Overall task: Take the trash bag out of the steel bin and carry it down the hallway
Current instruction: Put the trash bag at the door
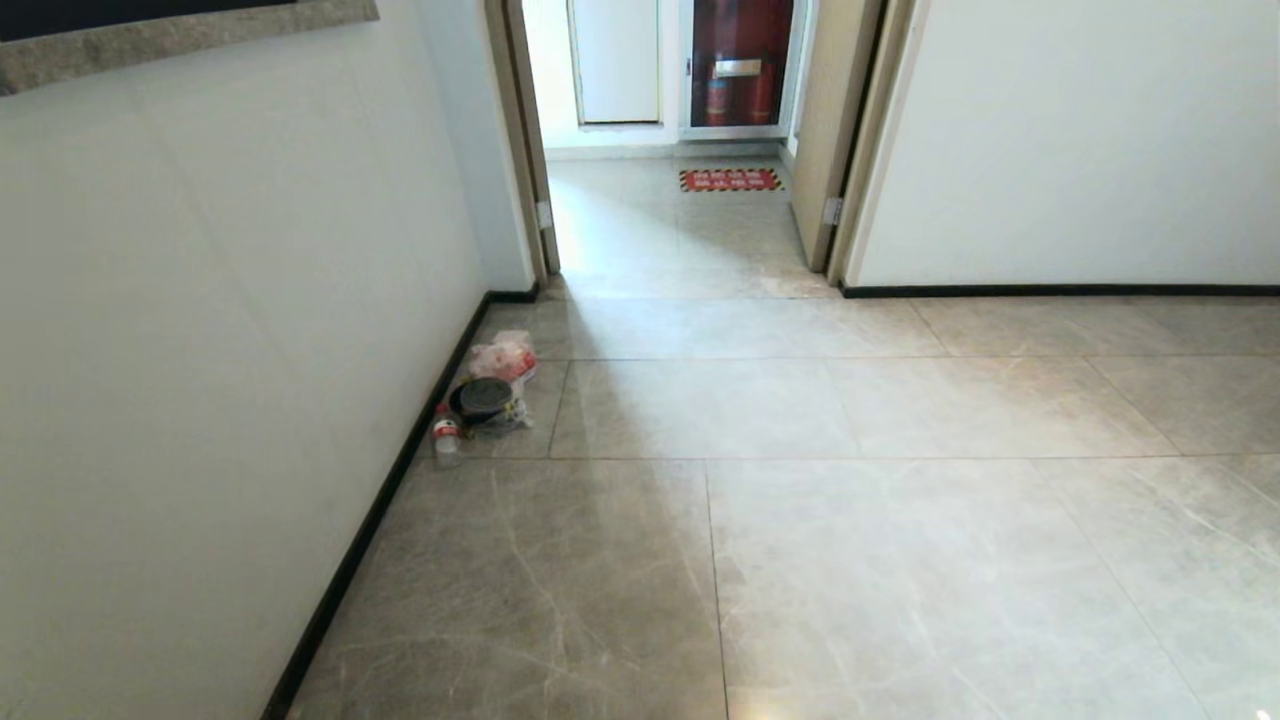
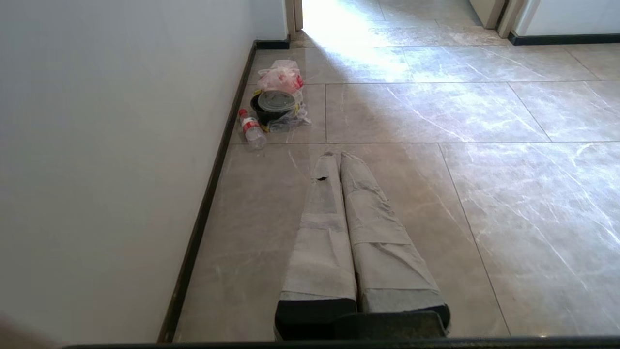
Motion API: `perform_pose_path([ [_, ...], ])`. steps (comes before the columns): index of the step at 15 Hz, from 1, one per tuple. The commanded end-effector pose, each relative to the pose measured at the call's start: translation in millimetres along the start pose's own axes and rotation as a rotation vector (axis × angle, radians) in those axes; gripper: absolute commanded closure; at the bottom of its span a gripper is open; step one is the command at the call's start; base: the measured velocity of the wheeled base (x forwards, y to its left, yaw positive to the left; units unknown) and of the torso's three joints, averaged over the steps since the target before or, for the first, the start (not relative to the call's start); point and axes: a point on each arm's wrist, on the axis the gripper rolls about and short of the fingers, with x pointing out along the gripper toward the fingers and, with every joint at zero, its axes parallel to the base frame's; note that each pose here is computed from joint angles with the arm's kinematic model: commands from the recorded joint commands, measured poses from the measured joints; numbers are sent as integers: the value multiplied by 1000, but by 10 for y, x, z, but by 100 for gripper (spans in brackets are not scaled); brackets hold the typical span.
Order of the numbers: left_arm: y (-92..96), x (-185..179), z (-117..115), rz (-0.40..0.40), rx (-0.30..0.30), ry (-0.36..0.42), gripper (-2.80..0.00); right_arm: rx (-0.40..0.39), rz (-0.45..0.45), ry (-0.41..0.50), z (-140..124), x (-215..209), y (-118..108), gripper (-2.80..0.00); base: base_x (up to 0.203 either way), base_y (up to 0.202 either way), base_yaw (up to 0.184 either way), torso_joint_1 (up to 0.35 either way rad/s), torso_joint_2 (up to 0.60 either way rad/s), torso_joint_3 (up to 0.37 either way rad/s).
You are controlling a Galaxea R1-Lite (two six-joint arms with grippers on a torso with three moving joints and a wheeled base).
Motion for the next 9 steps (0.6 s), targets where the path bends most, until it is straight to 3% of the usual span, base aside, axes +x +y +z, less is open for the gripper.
perform_pose_path([
  [1, 0, 0, -5, 0, -1, 0, 0, 0, 1, 0, 1, 0, 0, 0, 206, 0, 1, 2, -2, 0],
  [9, 0, 0, -5, 0, -1, 0, 0, -7, 8, 2, -1, 0, 2, 0, 194, 0, 1, 1, 2, 2],
])
